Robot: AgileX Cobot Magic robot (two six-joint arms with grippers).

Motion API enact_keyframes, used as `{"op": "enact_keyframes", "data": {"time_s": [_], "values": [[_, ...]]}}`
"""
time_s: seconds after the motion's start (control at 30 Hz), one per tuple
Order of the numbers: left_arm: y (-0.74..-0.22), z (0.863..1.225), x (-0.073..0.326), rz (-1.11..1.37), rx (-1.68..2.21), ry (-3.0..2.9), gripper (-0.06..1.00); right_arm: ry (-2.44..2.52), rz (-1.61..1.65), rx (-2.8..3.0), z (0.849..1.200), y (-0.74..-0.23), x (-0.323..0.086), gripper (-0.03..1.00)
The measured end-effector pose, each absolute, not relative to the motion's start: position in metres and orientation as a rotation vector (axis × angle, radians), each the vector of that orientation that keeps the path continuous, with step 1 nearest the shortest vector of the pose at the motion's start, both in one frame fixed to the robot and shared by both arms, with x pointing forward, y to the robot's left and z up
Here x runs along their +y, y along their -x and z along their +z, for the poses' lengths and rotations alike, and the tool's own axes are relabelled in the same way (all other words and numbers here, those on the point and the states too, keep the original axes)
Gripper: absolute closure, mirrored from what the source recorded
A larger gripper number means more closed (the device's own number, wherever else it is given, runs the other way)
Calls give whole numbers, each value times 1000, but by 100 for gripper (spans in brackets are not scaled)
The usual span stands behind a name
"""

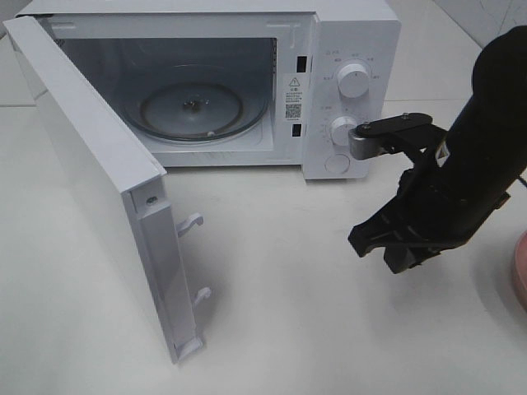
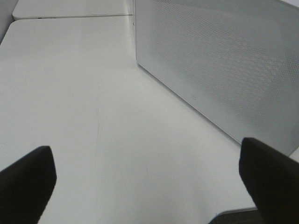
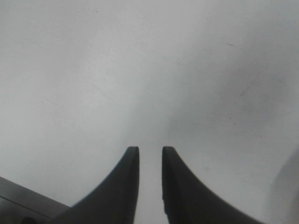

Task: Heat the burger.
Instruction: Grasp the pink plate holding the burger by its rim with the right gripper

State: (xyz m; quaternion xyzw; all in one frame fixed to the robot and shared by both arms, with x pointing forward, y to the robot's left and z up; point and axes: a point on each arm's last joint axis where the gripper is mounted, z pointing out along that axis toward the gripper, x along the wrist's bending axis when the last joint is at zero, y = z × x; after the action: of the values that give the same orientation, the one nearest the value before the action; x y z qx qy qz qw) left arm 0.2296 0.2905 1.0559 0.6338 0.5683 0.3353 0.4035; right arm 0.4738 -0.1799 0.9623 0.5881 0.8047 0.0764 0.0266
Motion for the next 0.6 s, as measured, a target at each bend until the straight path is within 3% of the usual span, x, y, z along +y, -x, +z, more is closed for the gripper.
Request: {"op": "enact_keyframes", "data": {"time_s": [0.07, 0.1, 0.13, 0.17, 0.2, 0.23, 0.27, 0.3, 0.4, 0.6], "values": [[-230, 1056, 291, 847, 1435, -1601, -4, -1838, 221, 2460, 969, -474, -192, 56], [-230, 1056, 291, 847, 1435, -1601, -4, -1838, 221, 2460, 969, -474, -192, 56], [-230, 1056, 291, 847, 1435, -1601, -4, -1843, 212, 2435, 974, -475, -200, 41], [-230, 1056, 291, 847, 1435, -1601, -4, -1843, 212, 2435, 974, -475, -200, 41], [-230, 1056, 291, 847, 1435, -1601, -4, -1840, 201, 2413, 978, -476, -208, 24], [-230, 1056, 291, 847, 1435, -1601, -4, -1841, 194, 2402, 979, -476, -213, 18], [-230, 1056, 291, 847, 1435, -1601, -4, -1841, 194, 2402, 979, -476, -213, 18], [-230, 1056, 291, 847, 1435, -1601, -4, -1855, 166, 2382, 981, -477, -221, 6], [-230, 1056, 291, 847, 1435, -1601, -4, -1892, 111, 2348, 982, -478, -235, 0], [-230, 1056, 291, 847, 1435, -1601, -4, -2022, 65, 2235, 982, -482, -266, -2]]}}
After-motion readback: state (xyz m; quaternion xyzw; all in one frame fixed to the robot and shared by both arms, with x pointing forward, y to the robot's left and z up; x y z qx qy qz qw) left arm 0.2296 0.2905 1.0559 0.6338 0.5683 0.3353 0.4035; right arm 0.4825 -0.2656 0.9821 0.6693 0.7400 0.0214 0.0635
